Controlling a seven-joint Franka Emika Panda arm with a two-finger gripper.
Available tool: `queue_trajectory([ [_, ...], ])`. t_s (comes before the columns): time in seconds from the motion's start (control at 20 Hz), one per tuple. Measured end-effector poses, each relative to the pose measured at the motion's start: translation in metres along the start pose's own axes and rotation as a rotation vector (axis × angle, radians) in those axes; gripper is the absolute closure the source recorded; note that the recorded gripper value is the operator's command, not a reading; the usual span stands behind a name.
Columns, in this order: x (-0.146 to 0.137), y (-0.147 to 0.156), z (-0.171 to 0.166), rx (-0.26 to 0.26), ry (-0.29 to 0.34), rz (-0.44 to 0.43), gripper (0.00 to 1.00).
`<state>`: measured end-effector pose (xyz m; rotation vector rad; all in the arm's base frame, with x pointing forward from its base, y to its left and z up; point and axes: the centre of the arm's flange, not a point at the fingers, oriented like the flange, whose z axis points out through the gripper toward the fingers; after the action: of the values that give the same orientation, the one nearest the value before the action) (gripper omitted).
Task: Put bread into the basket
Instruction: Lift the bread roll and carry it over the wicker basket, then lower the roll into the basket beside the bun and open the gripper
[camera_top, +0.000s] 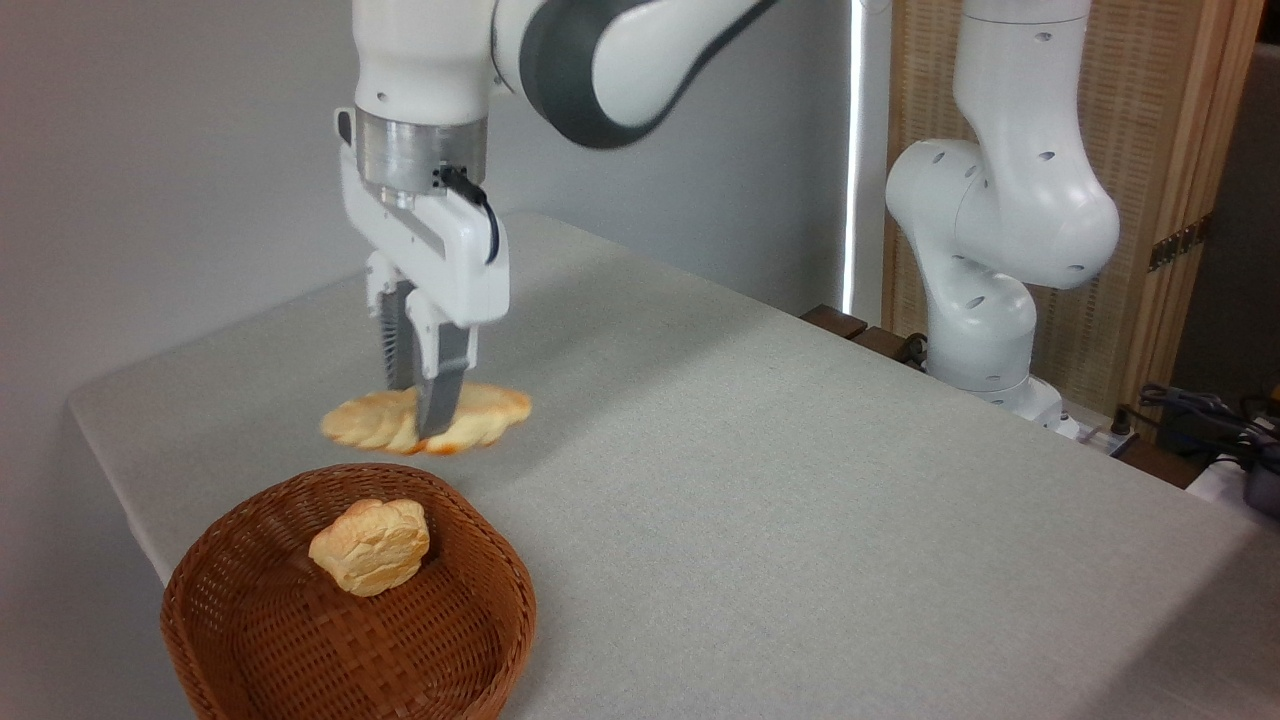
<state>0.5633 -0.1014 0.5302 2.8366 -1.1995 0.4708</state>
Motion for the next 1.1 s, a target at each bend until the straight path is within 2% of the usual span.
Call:
queue_trajectory([
  [0.05,-0.001,-0.011,0.002,0.024,0.037,-0.023,0.53],
  [0.1,-0.001,-0.022,0.004,0.050,0.070,-0.040,0.42],
  [0.15,-0.001,-0.031,0.007,0.077,0.097,-0.052,0.09],
  [0.2,-0.001,-0.039,0.011,0.101,0.119,-0.062,0.00],
  [0.3,-0.001,-0.053,0.017,0.151,0.163,-0.078,0.00],
  [0.4,-0.001,-0.060,0.024,0.179,0.187,-0.084,0.00],
  [0.8,0.000,-0.061,0.031,0.177,0.183,-0.087,0.00],
  [0.9,-0.002,-0.058,0.036,0.146,0.150,-0.086,0.00],
  [1.1,-0.004,-0.043,0.036,0.009,0.006,-0.086,0.00],
])
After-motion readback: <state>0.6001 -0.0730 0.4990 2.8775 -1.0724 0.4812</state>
